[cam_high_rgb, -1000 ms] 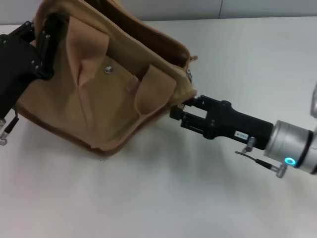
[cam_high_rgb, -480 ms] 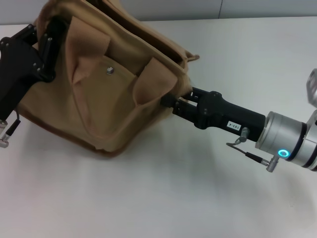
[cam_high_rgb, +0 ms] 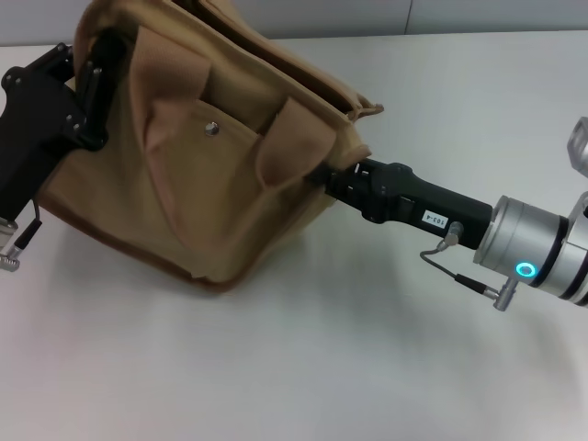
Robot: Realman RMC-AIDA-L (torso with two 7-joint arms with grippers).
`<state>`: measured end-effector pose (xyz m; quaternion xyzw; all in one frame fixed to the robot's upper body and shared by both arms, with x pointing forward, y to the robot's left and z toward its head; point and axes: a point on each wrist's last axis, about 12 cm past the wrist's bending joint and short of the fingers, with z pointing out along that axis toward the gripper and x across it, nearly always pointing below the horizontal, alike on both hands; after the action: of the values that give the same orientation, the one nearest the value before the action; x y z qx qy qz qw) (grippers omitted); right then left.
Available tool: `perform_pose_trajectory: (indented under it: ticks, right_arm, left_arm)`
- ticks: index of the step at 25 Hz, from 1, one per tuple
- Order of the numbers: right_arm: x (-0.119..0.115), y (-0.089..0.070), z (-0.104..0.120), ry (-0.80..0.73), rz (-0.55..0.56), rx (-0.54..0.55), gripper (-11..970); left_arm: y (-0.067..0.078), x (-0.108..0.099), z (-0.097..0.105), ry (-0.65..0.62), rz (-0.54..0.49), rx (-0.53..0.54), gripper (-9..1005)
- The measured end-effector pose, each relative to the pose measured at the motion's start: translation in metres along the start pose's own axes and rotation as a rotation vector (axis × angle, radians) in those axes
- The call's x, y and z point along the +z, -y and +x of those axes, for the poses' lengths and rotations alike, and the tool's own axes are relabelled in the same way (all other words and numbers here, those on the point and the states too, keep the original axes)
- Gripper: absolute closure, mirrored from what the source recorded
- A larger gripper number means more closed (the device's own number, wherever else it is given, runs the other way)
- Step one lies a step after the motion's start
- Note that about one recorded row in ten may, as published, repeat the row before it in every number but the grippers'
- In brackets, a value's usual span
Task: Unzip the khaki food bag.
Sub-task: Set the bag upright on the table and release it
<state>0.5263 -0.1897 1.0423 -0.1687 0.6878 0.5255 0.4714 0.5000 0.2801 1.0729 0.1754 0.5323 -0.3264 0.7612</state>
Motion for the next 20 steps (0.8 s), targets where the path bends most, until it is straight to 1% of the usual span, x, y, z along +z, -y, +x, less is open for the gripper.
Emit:
perform_pose_trajectory:
  ticks: [5,8,9,10,11,14,15,16,20]
  right_arm:
    - [0.0,0.002,-0.003,0.033,0.017,-0.003,616]
    - [0.0,0.002,-0.008,0.055,0.01,0.001,717]
    - [0.001,0.002,-0.012,0.064,0.005,-0.001,751]
    - [0.002,0.005,-0.023,0.077,-0.003,-0.019,785]
    - [0.002,0.005,-0.023,0.077,-0.003,-0.019,793]
    - [0.006,0.01,-0.04,0.094,-0.003,-0.07,816]
    - [0.008,0.012,-0.051,0.103,-0.001,-0.098,824]
    - [0.008,0.012,-0.051,0.103,-0.001,-0.098,831]
    - [0.011,0.017,-0.073,0.11,0.006,-0.15,861]
  left_arm:
    - [0.0,-0.002,0.0,-0.001,-0.002,-0.001,909]
    - [0.001,-0.003,0.001,-0.004,-0.007,-0.005,909]
    - [0.001,-0.004,0.002,-0.006,-0.01,-0.008,909]
    - [0.002,-0.005,0.003,-0.01,-0.015,-0.012,909]
    - [0.003,-0.006,0.005,-0.018,-0.026,-0.019,909]
    - [0.002,-0.01,0.011,-0.049,-0.064,-0.034,909]
    - [0.002,-0.011,0.013,-0.063,-0.079,-0.043,909]
    - [0.003,-0.012,0.016,-0.075,-0.09,-0.052,909]
    - [0.009,-0.013,0.025,-0.116,-0.091,-0.093,909]
